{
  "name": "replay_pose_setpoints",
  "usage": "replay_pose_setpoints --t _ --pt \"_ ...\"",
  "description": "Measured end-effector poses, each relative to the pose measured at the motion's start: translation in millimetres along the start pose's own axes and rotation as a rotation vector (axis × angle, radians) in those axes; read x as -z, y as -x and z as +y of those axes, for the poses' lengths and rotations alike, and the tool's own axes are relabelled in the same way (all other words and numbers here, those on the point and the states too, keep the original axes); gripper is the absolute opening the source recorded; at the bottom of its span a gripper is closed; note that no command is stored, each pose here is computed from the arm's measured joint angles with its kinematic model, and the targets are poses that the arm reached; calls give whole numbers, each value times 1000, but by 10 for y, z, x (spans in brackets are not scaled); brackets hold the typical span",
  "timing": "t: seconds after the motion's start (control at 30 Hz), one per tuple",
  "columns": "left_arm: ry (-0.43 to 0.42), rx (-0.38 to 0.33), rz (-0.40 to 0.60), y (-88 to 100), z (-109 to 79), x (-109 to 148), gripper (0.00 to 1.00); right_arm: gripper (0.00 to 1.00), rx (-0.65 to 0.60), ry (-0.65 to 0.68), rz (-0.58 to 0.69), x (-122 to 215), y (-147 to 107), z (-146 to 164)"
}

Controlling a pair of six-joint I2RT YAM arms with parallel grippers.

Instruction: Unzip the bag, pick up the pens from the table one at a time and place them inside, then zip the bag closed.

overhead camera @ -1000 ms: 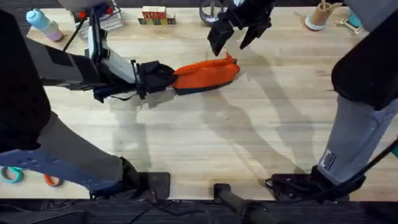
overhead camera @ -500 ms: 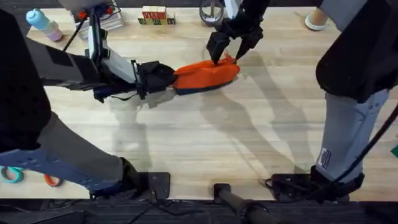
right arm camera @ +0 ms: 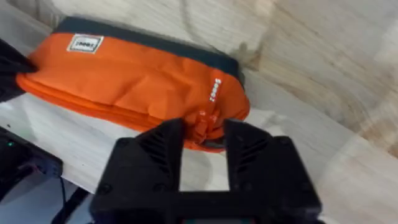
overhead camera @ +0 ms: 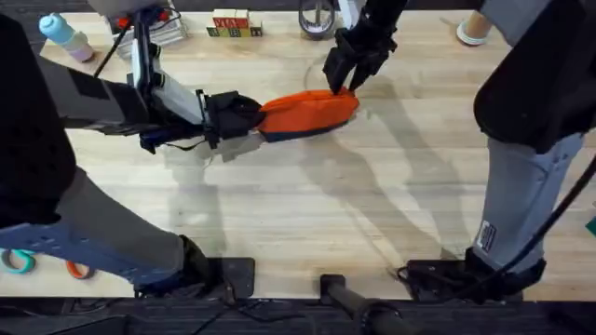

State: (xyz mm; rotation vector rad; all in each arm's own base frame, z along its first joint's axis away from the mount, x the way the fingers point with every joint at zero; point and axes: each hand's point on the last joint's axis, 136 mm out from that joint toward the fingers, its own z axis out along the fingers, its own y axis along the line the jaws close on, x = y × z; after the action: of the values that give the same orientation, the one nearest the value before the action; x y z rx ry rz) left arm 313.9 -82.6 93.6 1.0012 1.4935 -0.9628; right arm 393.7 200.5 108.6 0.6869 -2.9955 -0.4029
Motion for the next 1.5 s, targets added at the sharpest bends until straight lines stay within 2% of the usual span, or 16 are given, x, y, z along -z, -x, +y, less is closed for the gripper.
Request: replay_pose_setpoints --t 0.23,0.37,0.9,1.5 --pt "0 0 0 0 0 0 42 115 0 2 5 0 -11 6" --pt "0 0 0 1 -1 0 42 37 1 3 5 0 -11 6" --pt "0 2 -1 2 -1 0 42 34 4 -15 14 13 -40 -71" --pt "0 3 -1 2 -1 0 42 33 -181 -94 -4 204 -150 -877"
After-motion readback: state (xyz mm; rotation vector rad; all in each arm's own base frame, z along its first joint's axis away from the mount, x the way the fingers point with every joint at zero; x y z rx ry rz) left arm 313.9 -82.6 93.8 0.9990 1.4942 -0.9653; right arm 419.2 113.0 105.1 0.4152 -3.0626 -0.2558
